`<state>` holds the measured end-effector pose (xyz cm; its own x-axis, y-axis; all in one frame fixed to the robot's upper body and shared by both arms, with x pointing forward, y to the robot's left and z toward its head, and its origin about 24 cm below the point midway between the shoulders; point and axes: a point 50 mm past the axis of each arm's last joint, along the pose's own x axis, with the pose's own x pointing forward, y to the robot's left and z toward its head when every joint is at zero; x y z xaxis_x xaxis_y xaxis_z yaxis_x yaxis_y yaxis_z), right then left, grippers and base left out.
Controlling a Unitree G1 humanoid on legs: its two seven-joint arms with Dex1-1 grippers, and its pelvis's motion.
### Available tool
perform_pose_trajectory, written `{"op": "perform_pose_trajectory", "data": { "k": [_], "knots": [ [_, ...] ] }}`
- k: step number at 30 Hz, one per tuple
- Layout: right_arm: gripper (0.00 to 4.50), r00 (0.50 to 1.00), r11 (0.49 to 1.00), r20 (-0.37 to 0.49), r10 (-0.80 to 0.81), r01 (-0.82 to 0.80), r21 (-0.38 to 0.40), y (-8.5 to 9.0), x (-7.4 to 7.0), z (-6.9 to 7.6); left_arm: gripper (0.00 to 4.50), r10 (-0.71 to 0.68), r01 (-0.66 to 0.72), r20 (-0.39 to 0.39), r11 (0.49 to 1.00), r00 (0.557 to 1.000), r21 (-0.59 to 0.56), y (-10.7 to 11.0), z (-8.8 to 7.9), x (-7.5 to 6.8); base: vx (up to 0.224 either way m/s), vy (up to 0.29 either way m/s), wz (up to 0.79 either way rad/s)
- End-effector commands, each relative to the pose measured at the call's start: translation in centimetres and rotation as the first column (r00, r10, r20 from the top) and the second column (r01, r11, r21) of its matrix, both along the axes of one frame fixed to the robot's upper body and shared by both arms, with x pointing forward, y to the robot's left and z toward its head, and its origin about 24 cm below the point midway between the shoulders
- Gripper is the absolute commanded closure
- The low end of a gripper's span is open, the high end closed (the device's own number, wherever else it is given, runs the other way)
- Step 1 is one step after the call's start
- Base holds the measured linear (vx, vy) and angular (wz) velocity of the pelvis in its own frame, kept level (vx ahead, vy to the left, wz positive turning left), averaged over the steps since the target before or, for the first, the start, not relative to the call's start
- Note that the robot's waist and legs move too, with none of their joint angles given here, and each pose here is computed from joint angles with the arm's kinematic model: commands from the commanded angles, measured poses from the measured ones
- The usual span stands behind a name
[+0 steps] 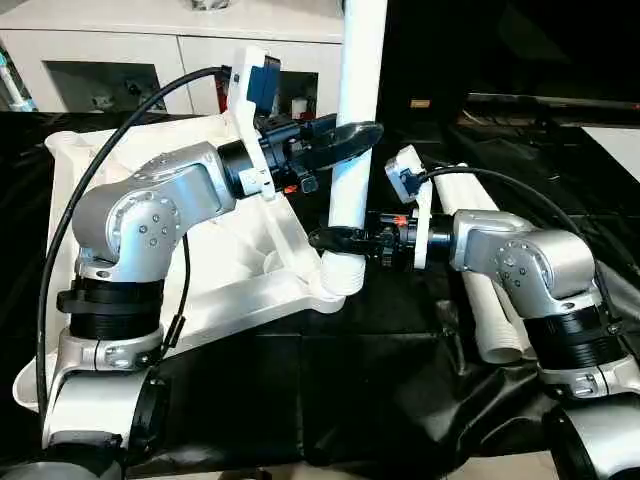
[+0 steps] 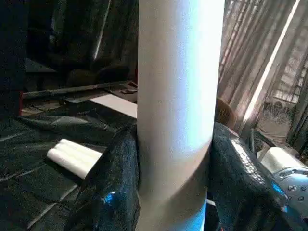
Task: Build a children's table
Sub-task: Pick table leg
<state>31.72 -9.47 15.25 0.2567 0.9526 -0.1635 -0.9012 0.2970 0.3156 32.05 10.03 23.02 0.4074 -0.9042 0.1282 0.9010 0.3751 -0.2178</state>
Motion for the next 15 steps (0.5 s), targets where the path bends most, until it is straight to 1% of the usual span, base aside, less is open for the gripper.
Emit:
{"op": "perform_pose_trajectory", "data": {
  "k": [1, 3, 5, 7, 8, 9, 10, 11, 12, 13, 14, 15],
  "knots": [
    [2.53, 1.0, 1.0, -0.004, -0.03, 0.03, -0.008, -0.6, 0.2, 0.0, 2.71, -0.03, 0.03, 0.042, 1.0, 0.999, -0.003, -0.4, 0.7, -0.5, 0.0, 0.0, 0.0],
    [2.54, 0.999, 0.999, -0.003, -0.032, 0.032, -0.009, -0.6, 0.2, 0.0, 2.01, -0.006, 0.006, 0.054, 1.0, 0.999, 0.0, -0.4, 0.7, -0.2, 0.0, 0.0, 0.0],
    [2.55, 0.999, 0.999, 0.002, -0.043, 0.043, -0.001, -0.6, 0.3, 0.0, 1.99, -0.025, 0.026, 0.03, 0.999, 0.999, -0.036, -0.4, 1.0, -0.3, 0.0, 0.0, 0.0],
    [2.56, 0.999, 0.999, 0.002, -0.043, 0.043, -0.001, -0.6, 0.3, 0.0, 1.8, -0.025, 0.026, 0.03, 0.999, 0.999, -0.036, -0.4, 1.0, -0.3, 0.0, 0.0, 0.0],
    [2.58, 0.999, 0.999, 0.003, -0.051, 0.051, 0.007, -0.6, 0.3, 0.1, 1.66, -0.038, 0.039, 0.022, 0.997, 0.999, -0.069, -0.5, 1.2, -0.3, 0.0, 0.0, 0.0],
    [2.6, 0.998, 0.998, 0.007, -0.058, 0.058, 0.023, -0.6, 0.4, 0.2, 1.59, -0.037, 0.037, 0.004, 0.99, 0.999, -0.134, -0.4, 1.6, -0.2, 0.0, 0.0, 0.0],
    [2.61, 0.998, 0.998, 0.007, -0.058, 0.058, 0.023, -0.6, 0.4, 0.2, 1.54, -0.037, 0.037, 0.004, 0.99, 0.999, -0.134, -0.4, 1.6, -0.2, 0.0, 0.0, 0.0],
    [2.61, 0.998, 0.995, 0.011, -0.07, 0.069, 0.073, -0.5, 0.4, 0.6, 1.48, -0.05, 0.043, -0.023, 0.963, 0.998, -0.265, 0.1, 2.1, 0.1, 0.0, 0.0, 0.0],
    [2.61, 0.998, 0.995, 0.011, -0.07, 0.069, 0.073, -0.5, 0.4, 0.6, 1.48, -0.05, 0.043, -0.023, 0.963, 0.998, -0.265, 0.1, 2.1, 0.1, 0.0, 0.0, 0.0],
    [2.62, 0.997, 0.991, 0.011, -0.079, 0.077, 0.111, -0.5, 0.4, 0.9, 1.2, -0.05, 0.038, -0.024, 0.939, 0.998, -0.341, 0.5, 2.4, 0.2, 0.0, 0.0, 0.0],
    [2.62, 0.997, 0.991, 0.011, -0.079, 0.077, 0.111, -0.5, 0.4, 0.9, 1.2, -0.05, 0.038, -0.024, 0.939, 0.998, -0.341, 0.5, 2.4, 0.2, 0.0, 0.0, 0.0],
    [2.62, 0.996, 0.982, 0.01, -0.09, 0.087, 0.171, -0.5, 0.4, 1.4, 1.09, -0.045, 0.039, -0.004, 0.893, 0.999, -0.448, 1.0, 2.9, 0.3, 0.0, 0.0, 0.0]
  ]
}}
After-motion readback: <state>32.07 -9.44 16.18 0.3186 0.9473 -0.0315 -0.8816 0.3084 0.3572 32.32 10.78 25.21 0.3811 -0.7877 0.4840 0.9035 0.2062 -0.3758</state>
